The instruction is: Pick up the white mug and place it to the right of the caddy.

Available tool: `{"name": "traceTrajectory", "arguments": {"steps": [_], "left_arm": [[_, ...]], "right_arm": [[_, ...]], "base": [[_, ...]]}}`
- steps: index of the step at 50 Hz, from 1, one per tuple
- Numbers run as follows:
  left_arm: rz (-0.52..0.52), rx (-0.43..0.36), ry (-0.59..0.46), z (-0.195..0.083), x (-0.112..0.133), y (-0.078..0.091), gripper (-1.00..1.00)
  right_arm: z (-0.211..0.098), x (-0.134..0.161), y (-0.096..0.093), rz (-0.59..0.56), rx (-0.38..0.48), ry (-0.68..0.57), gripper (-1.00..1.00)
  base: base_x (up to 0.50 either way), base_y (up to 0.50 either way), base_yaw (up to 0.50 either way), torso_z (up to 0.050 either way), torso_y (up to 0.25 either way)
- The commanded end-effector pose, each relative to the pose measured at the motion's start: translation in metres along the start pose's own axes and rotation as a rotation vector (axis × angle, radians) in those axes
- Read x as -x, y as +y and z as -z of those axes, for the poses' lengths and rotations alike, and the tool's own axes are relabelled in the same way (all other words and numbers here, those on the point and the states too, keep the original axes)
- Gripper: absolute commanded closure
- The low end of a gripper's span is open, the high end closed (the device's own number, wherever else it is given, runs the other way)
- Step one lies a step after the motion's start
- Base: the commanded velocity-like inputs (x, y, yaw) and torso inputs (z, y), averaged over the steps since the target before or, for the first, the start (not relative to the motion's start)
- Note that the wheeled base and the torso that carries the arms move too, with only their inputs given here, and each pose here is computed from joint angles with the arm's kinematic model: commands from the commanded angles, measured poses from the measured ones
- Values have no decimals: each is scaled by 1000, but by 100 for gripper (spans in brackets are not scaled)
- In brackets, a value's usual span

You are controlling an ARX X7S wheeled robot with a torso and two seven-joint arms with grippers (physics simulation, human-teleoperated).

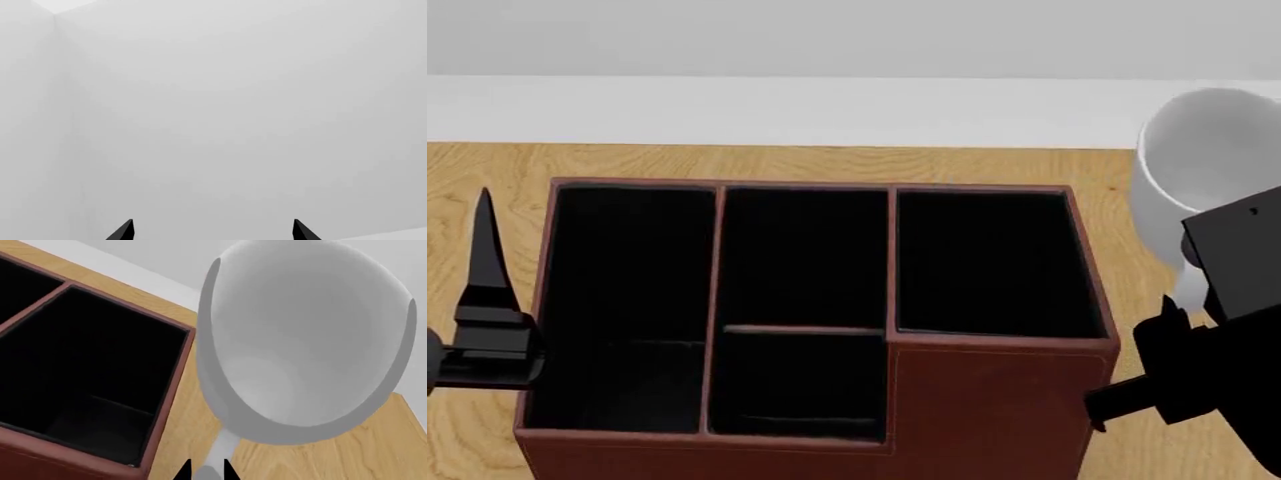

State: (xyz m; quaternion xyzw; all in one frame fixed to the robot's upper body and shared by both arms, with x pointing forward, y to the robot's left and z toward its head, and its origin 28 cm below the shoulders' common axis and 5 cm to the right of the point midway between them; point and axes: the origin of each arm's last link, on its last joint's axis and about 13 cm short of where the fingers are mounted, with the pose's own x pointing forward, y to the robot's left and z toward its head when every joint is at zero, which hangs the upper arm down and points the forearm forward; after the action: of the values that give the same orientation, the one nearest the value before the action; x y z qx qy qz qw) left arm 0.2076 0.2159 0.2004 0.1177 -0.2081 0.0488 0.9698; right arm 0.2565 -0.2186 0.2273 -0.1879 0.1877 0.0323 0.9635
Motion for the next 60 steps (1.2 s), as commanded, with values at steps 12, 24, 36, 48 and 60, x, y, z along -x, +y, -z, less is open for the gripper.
{"name": "traceTrajectory", "arguments": {"steps": [12,24,36,48,60], "left_arm": [[4,0,2,0,-2,-1,-100],[4,0,0,-1,-1,-1,-100],[9,11,-5,-3,-2,-2,-100],[10,8,-2,-1,-2,-1,-100],[12,4,-2,-2,-2,-2,-100]], "right_arm": [[9,-6,-3,30,-2,31,100],[13,-11,-3,30,1,55,100],[20,-16,-5,28,24,92,100],[27,-19,-6,19,44,144,100],[35,-22,-5,6,49,177,100]], "base": [[0,0,0,0,1],[0,0,0,0,1],[0,0,0,0,1],[0,0,0,0,0],[0,0,0,0,1]]}}
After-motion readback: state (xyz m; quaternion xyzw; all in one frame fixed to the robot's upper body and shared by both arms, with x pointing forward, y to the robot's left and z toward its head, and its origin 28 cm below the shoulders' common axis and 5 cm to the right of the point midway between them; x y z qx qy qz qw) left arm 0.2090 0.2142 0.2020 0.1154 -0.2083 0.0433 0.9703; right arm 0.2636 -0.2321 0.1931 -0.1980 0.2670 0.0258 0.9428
